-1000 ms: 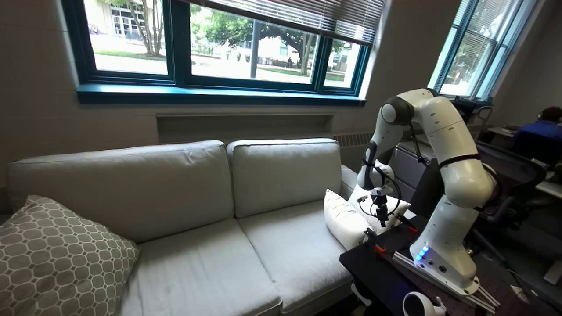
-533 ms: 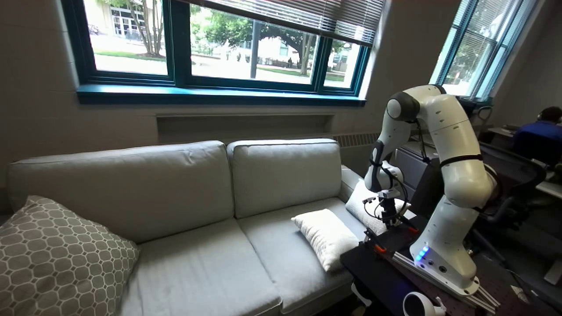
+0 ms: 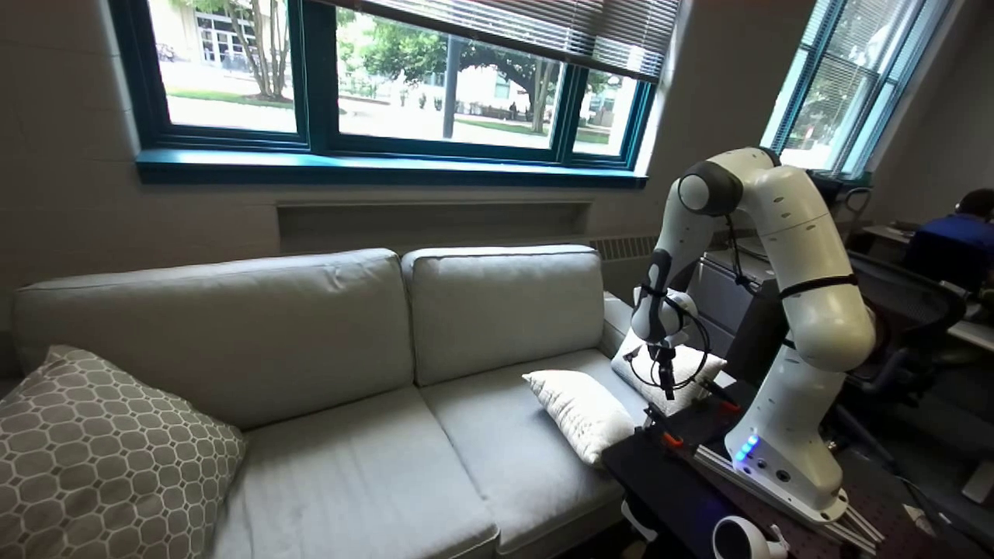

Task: Arrange the cushions, one in front of the other, against the arm rest

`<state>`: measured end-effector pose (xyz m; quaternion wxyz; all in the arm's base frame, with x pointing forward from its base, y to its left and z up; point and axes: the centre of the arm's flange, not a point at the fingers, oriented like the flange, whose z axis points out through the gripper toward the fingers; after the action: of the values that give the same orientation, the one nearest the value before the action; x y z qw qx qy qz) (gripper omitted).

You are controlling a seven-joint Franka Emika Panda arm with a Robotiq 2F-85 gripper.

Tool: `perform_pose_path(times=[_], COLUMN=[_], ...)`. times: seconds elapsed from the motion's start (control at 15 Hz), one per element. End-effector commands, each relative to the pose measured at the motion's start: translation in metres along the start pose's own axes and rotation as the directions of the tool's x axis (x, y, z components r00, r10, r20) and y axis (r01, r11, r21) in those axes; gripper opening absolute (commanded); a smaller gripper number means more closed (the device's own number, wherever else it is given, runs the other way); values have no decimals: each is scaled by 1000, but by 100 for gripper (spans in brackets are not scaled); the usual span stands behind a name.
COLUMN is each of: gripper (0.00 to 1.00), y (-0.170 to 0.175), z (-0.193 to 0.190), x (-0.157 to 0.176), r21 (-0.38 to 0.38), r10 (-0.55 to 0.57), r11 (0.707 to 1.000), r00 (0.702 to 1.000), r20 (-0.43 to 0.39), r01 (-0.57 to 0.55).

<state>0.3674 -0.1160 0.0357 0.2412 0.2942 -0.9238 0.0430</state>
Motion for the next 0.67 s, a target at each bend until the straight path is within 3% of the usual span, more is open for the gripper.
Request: perform_pose_path(times=[0.0, 0.2, 0.33, 0.47, 0.6], gripper=[100, 100, 100, 100, 100], y=[1, 16, 26, 35, 30], z=[-1, -6, -19, -41, -68], x=[-1, -58, -102, -141, -162], r21=[2, -5, 15, 56, 51], r10=[-4, 51, 150, 261, 314], r11=[1000, 999, 989, 964, 948], r00=[1000, 997, 986, 965, 949], r20=[-1, -53, -67, -39, 38], r01=[4, -51, -149, -258, -316])
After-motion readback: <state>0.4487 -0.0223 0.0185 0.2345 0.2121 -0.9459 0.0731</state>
